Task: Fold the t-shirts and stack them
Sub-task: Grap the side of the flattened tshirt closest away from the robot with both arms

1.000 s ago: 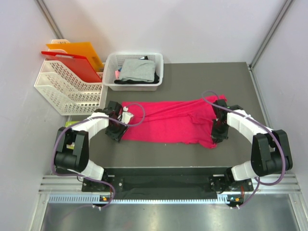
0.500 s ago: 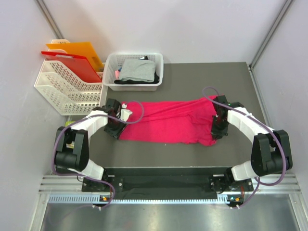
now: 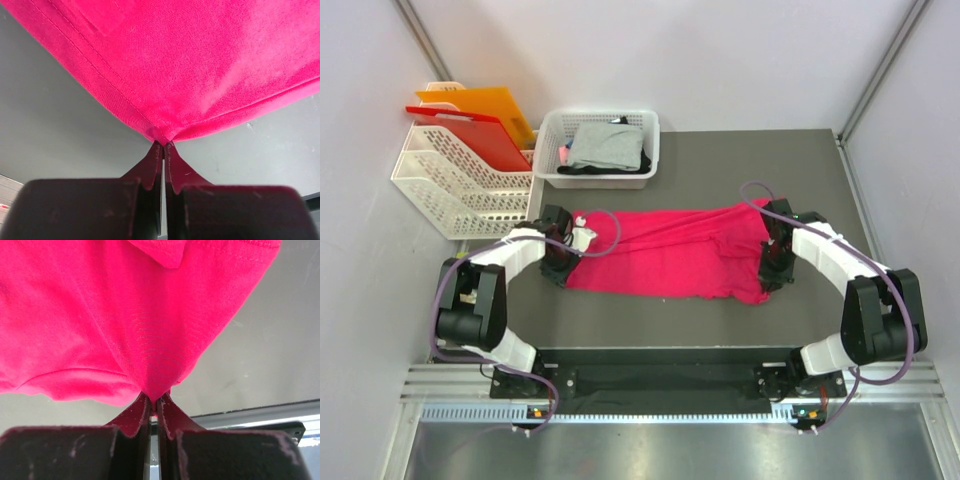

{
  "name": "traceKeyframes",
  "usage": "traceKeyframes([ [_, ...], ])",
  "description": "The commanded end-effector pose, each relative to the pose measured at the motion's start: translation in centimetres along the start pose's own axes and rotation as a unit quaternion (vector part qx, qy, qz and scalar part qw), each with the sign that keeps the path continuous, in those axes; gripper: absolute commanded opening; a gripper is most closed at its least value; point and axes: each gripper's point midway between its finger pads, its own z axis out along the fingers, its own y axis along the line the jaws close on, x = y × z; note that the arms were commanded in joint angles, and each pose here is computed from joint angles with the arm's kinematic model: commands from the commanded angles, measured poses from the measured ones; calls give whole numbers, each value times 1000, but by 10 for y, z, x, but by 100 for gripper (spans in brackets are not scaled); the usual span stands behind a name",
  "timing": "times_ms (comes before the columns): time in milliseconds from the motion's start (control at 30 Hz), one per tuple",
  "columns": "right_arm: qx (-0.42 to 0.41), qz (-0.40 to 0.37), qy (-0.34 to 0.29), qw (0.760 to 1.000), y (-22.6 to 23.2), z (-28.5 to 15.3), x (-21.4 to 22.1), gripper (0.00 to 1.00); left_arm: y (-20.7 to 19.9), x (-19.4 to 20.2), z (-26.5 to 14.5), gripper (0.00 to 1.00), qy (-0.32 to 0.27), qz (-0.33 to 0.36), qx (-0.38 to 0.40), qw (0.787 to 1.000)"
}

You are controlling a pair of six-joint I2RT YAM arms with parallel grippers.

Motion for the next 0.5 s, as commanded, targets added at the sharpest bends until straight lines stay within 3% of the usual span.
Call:
traceKeyframes([
  [0,-13,-14,-18,1000,8,-21,-8,0,3,-21,-10,0,-37,-1,6,999],
  [467,-29,-51,38,998,2,-52,59,0,1,10,-68,0,-42,33,-4,999],
])
